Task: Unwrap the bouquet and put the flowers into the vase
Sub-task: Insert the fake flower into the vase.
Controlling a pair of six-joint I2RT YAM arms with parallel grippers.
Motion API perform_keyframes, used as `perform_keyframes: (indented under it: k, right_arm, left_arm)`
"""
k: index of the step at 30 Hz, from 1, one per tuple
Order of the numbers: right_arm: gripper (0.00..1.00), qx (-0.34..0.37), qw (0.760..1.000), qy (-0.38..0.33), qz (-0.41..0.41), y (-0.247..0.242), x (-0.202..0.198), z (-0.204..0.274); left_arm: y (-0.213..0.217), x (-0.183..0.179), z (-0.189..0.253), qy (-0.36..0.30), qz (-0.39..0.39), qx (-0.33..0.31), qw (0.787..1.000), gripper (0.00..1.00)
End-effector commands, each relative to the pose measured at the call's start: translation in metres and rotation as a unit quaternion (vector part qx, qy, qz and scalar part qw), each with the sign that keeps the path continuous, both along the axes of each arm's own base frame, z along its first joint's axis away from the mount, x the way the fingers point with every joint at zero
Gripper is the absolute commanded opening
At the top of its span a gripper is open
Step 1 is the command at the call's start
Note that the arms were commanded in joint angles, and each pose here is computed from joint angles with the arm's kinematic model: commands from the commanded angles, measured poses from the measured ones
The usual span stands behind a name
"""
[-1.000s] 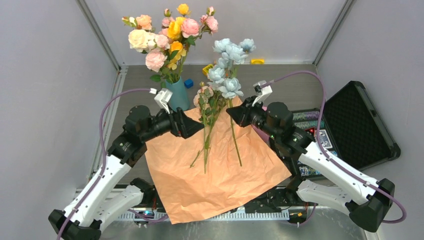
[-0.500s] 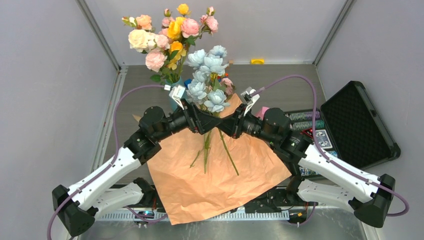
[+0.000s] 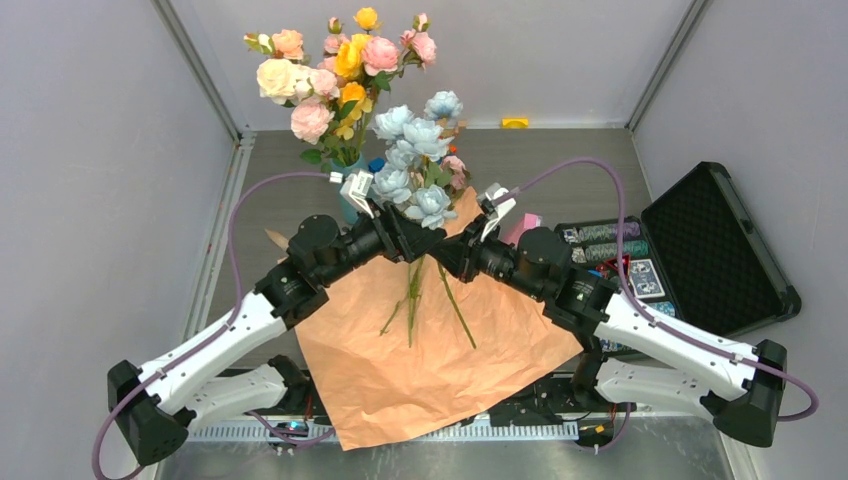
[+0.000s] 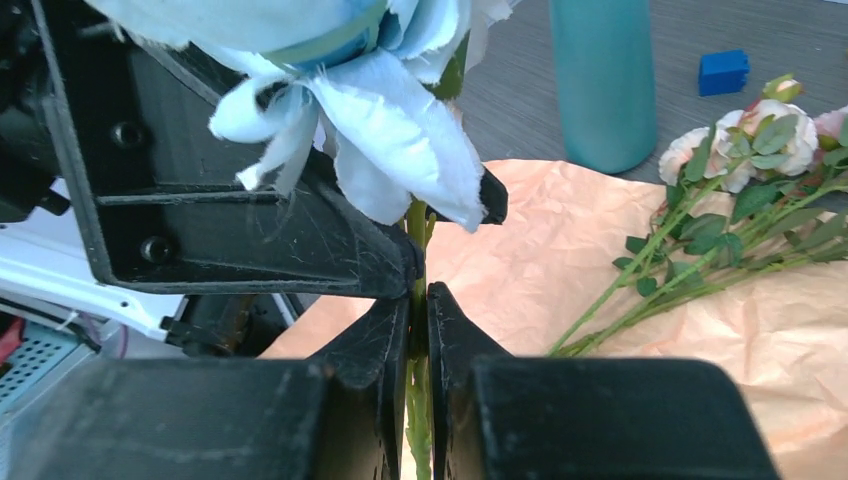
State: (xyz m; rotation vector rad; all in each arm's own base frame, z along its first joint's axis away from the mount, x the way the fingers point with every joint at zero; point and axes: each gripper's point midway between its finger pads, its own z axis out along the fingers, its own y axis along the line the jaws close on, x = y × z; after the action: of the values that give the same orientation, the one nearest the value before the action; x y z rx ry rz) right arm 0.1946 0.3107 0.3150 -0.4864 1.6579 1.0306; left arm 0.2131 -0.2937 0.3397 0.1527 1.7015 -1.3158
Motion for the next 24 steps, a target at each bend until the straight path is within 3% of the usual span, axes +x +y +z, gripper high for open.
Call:
perform_keyframes:
  k: [1,4,19,21,24]
  right_arm:
    - [0.00,0.008,0.998,-0.044,-0.047,-0.008,0.011,0.015]
    - [0.00,-0.003,0.997,-0.049,-0.055,-0.007,0.011,0.011]
    - [0.00,-0.039,0.990,-0.064,-0.122,-0.016,0.024,-0.005]
    - [0.04,-0.039,0.989,-0.064,-0.125,-0.019,0.023,-0.005]
    - [0.22,-0.033,0.989,-0.068,-0.130,-0.026,0.021,-0.002]
  left_arm:
    - [-0.004,0.004,0.025,-0.024,0.009,-0.018,1.000,0.67]
    - [-0.014,0.002,0.023,-0.019,-0.005,-0.008,1.000,0.62]
    - [-0.024,0.002,0.018,-0.019,-0.008,0.027,0.999,0.11]
    - [-0.024,0.003,0.020,-0.025,-0.007,0.032,0.999,0.00]
    - [-0.021,0.003,0.028,-0.052,-0.008,0.052,0.997,0.00]
